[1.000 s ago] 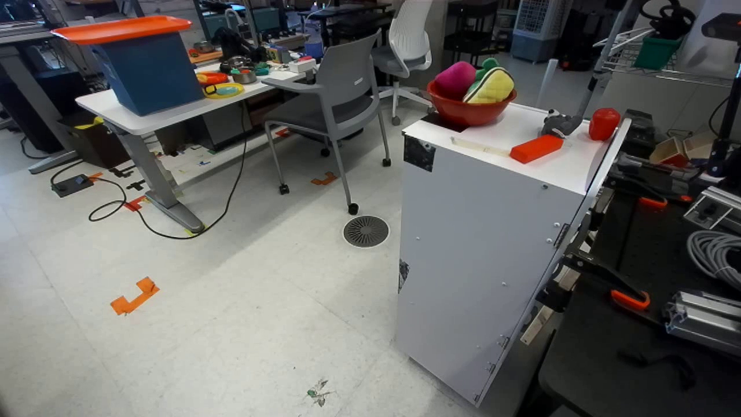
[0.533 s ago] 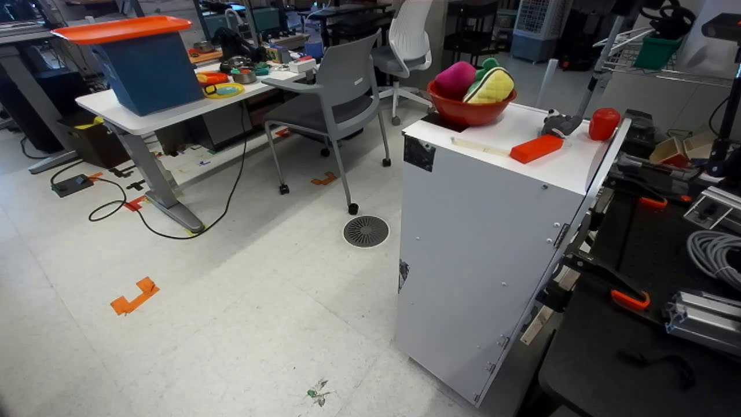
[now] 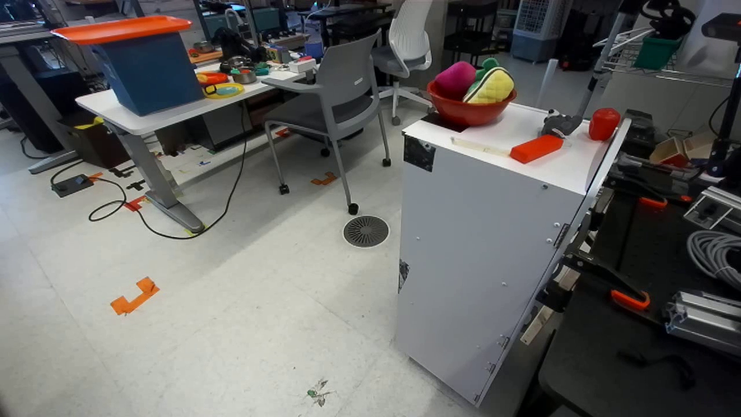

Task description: Pick the yellow object and put it in the bowl

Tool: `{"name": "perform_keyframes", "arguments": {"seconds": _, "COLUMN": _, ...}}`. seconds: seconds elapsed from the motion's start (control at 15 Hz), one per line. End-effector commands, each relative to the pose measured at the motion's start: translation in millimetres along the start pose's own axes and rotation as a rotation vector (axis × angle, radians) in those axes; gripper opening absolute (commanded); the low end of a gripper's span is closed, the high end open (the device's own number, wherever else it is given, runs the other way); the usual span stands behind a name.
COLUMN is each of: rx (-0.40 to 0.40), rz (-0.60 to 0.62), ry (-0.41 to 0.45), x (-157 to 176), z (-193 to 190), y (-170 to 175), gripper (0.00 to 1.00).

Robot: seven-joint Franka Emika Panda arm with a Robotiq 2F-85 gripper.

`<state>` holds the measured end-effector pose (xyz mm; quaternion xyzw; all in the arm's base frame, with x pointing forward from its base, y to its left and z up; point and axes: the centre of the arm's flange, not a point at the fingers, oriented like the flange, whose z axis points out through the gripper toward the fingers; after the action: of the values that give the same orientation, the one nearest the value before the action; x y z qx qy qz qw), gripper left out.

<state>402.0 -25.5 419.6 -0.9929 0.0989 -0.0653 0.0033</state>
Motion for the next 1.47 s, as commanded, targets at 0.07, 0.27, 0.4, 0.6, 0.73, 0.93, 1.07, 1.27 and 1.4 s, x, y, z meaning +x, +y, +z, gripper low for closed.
{"name": "perform_keyframes", "arguments": {"seconds": 0.07, "rx": 0.0, "rz": 0.0, "ry": 0.0, "x": 0.0, "z": 0.0, "y": 0.0, "gripper": 1.0}}
{"name": "perform_keyframes", "arguments": {"seconds": 0.27, "rx": -0.008, "rz": -0.003, "ry": -0.003, "x": 0.0, "z": 1.1, "y": -1.6, "gripper": 1.0}}
{"name": "perform_keyframes", "arguments": {"seconds": 0.4, "rx": -0.011, "rz": -0.004, "ry": -0.003, "x": -1.0, "z": 1.2, "y": -2.5, "gripper": 1.0}}
{"name": "perform_keyframes", "arguments": {"seconds": 0.6, "rx": -0.02, "rz": -0.007, "ry": 0.0, "x": -1.9, "z": 1.2, "y": -6.6, "gripper": 1.0}}
{"name": "perform_keyframes", "arguments": {"seconds": 0.73, "rx": -0.031, "rz": -0.009, "ry": 0.004, "x": -3.7, "z": 0.4, "y": -9.6, "gripper": 1.0}}
{"name": "perform_keyframes", "arguments": {"seconds": 0.93, "rx": -0.024, "rz": 0.009, "ry": 0.006, "x": -2.4, "z": 0.9, "y": -8.1, "gripper": 1.0}}
{"name": "perform_keyframes", "arguments": {"seconds": 1.07, "rx": -0.019, "rz": 0.021, "ry": 0.002, "x": -1.7, "z": 2.5, "y": -5.3, "gripper": 1.0}}
{"name": "perform_keyframes", "arguments": {"seconds": 1.27, "rx": -0.001, "rz": 0.044, "ry": 0.0, "x": 1.4, "z": 8.0, "y": 2.9, "gripper": 1.0}}
{"name": "perform_keyframes", "arguments": {"seconds": 1.4, "rx": 0.015, "rz": 0.063, "ry": -0.019, "x": 7.1, "z": 14.4, "y": 7.5, "gripper": 1.0}}
